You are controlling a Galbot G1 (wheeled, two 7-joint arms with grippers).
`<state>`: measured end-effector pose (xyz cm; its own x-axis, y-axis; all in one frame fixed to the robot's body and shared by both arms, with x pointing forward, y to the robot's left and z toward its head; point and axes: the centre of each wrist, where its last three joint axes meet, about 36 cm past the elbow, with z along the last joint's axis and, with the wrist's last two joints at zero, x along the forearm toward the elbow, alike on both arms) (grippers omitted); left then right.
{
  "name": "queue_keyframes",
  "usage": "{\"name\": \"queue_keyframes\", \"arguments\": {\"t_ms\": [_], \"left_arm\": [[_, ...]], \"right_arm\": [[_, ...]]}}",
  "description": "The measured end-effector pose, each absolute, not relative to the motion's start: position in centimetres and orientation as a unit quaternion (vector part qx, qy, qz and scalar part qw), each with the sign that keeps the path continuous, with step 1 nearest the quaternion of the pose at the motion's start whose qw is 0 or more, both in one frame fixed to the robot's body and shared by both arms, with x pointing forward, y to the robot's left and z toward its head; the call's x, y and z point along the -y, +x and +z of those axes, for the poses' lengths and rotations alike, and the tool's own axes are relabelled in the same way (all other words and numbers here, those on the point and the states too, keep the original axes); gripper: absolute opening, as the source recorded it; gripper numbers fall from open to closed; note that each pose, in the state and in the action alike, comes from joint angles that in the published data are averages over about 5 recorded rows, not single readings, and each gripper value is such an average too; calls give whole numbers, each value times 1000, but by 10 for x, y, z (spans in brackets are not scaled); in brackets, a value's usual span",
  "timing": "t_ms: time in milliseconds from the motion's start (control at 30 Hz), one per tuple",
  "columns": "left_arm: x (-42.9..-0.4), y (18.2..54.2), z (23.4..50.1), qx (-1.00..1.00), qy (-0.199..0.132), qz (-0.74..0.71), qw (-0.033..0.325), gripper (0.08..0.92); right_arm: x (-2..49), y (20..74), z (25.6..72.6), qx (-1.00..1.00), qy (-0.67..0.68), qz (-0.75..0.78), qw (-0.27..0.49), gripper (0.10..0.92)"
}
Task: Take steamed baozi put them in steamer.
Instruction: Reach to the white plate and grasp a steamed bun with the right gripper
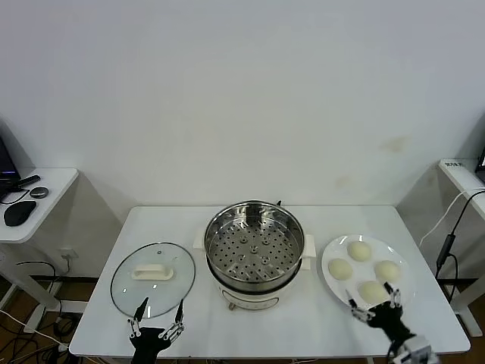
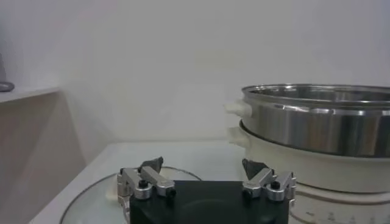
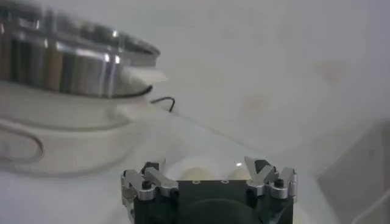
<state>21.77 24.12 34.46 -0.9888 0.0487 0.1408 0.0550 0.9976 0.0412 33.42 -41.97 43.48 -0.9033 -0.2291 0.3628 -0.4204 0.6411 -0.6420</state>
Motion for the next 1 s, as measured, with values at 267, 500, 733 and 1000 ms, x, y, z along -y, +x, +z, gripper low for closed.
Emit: {"name": "queue_keyframes", "arguments": {"t_ms": [267,500,733,1000], "left_arm": [[-244,223,343,998,-20,-35,57,823],[-251,225,342,997,-5,-50,50,823],[-258,228,340,997,10,-60,47,823],[-267,231,339,996,21,-69,42,823]], "right_arm": [[440,417,476,816,257,499,137,823],[445,495,501,739,330,558,182,823],[451,551,519,666,388,586,251,823],[458,594,515,604,423,594,320,823]]}}
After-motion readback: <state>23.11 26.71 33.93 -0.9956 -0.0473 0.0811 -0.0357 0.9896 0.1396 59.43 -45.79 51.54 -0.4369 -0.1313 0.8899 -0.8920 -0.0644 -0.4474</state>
